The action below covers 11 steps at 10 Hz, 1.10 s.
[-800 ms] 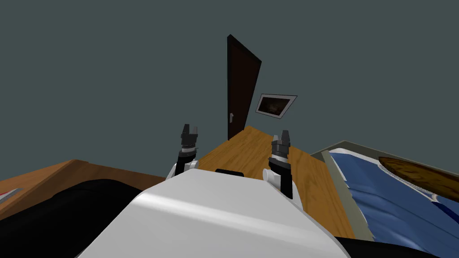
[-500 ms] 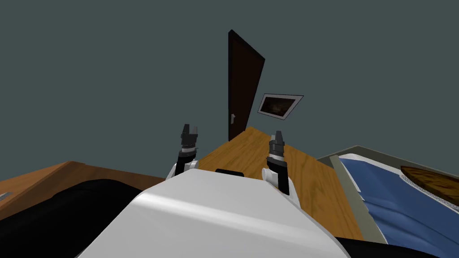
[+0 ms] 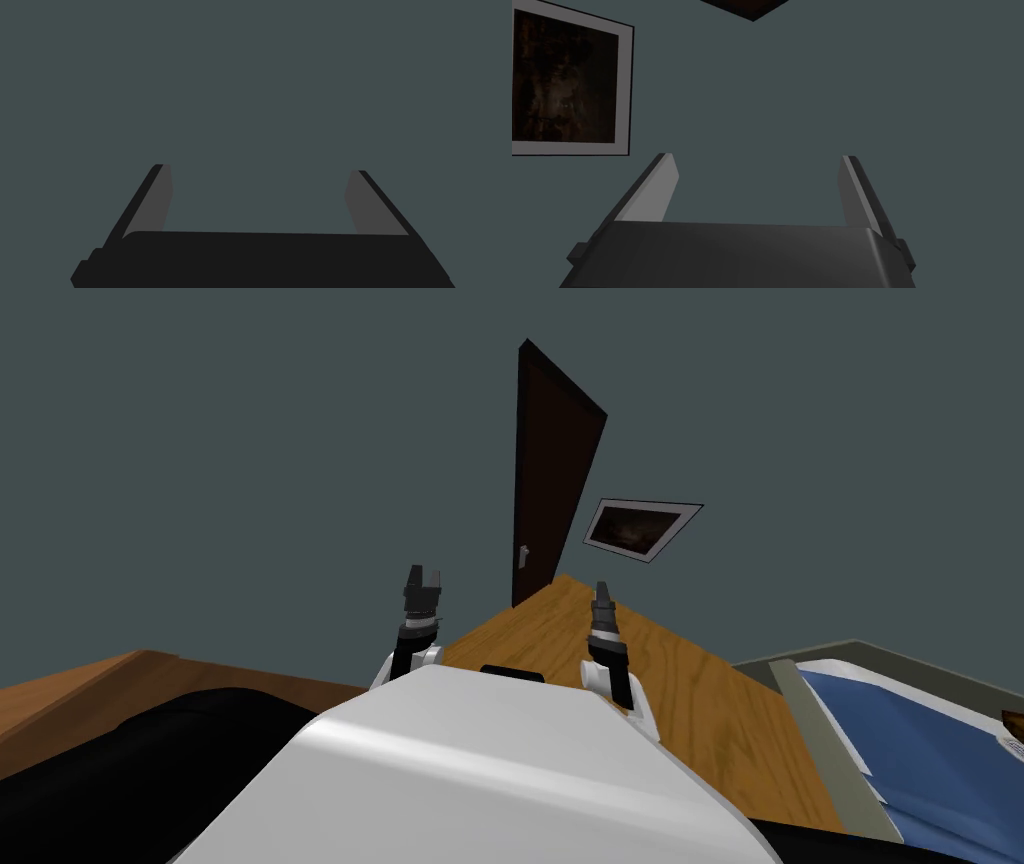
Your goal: Pull the door open
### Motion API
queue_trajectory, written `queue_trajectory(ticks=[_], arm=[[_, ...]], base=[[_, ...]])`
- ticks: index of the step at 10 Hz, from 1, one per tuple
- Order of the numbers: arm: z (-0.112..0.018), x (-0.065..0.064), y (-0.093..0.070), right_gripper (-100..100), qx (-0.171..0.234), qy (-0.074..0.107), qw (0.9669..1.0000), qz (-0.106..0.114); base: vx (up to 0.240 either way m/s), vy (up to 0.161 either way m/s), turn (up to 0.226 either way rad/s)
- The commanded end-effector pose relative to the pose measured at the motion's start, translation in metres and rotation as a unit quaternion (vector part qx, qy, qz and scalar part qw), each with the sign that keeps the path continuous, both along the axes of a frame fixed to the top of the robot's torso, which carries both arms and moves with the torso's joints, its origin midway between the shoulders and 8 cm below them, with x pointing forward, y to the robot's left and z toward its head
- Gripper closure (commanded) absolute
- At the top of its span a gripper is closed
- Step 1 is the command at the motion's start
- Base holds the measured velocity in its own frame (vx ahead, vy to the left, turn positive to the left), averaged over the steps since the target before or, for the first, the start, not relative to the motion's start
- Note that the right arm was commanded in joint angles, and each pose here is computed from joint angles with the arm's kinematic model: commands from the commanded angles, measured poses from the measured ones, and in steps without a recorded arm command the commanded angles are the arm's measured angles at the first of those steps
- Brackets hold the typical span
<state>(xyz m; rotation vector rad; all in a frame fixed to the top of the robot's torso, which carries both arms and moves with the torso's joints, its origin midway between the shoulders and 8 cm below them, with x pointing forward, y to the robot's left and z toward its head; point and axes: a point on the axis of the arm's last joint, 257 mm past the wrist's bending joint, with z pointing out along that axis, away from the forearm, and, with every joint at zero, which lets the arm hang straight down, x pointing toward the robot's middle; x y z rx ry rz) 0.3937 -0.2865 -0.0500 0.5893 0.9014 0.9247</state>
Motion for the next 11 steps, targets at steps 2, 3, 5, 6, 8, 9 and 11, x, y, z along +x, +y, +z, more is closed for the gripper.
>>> queue_trajectory(ticks=[2,3,5,6,8,9,11], arm=[[-0.020,0.016,0.012,-100,-0.045,0.022,0.9987,0.000],[-0.024,0.019,0.015,-100,-0.054,0.027,0.9982,0.000],[-0.043,0.032,0.024,-100,-0.092,0.044,0.9948,0.000],[-0.052,0.038,0.029,-100,-0.112,0.053,0.9923,0.000],[-0.062,0.043,0.034,-100,-0.132,0.062,0.9893,0.001],[-0.072,0.049,0.039,-100,-0.153,0.070,0.9857,0.001],[-0.082,0.055,0.045,-100,-0.174,0.078,0.9816,0.002]], base=[[0.193,-0.050,0.147],[0.168,-0.072,0.101],[0.144,-0.067,0.138],[0.184,-0.077,0.191],[0.142,-0.072,0.077],[0.134,-0.064,0.130],[0.113,-0.063,0.111]])
